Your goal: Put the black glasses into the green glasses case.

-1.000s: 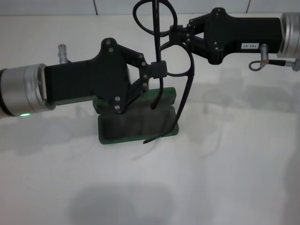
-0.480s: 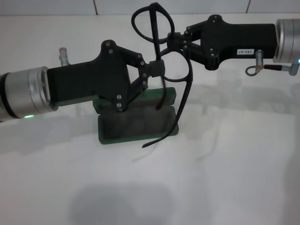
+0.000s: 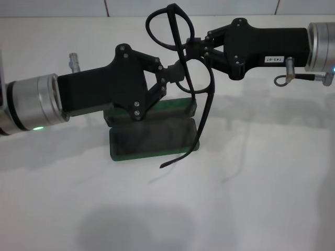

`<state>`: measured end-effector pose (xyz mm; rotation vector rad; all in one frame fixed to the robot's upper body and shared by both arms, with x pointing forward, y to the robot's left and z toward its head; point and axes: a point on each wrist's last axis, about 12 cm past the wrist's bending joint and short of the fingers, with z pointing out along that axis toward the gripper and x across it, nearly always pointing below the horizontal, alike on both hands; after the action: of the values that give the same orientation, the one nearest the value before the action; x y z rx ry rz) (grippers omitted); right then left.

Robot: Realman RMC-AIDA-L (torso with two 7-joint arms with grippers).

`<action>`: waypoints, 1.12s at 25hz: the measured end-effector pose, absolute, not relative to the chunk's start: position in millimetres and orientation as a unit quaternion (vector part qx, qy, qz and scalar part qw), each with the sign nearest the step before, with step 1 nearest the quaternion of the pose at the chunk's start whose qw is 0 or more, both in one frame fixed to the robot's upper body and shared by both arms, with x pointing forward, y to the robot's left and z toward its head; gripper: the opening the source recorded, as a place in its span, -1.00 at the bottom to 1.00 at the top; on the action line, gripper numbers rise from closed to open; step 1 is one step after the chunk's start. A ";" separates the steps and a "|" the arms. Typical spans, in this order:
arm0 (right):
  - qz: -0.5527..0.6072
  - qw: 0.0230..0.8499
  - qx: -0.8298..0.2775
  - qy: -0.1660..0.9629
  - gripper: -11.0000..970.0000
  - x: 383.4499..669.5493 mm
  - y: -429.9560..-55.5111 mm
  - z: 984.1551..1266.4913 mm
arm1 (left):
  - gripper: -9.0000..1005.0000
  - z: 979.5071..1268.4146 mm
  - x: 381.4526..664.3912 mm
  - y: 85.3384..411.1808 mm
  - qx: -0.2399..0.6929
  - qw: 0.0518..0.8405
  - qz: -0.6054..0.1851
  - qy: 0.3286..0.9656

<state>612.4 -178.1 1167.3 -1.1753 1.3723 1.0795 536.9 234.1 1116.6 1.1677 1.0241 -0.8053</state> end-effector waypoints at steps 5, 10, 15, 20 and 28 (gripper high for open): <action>0.446 0.495 -0.485 0.566 -0.83 612.3 -178.1 1167.3 | -0.99 1116.2 537.9 233.3 0.512 0.641 -0.351 0.451; 0.446 0.495 -0.485 0.566 -0.83 612.2 -178.1 1167.4 | -0.99 1117.4 539.7 231.9 0.513 0.642 -0.350 0.450; 0.447 0.492 -0.488 0.565 -0.83 611.3 -177.0 1166.6 | -0.99 1116.2 543.5 227.1 0.507 0.641 -0.353 0.456; 0.448 0.490 -0.488 0.566 -0.83 610.4 -176.7 1165.2 | -0.99 1116.0 546.0 225.4 0.505 0.641 -0.351 0.459; 0.448 0.490 -0.487 0.567 -0.82 610.1 -176.9 1164.3 | -0.99 1117.1 547.2 224.8 0.502 0.643 -0.351 0.459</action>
<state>610.1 -176.9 1164.3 -1.1826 1.3781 1.0880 547.2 224.8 1117.1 1.1439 1.0453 -0.8002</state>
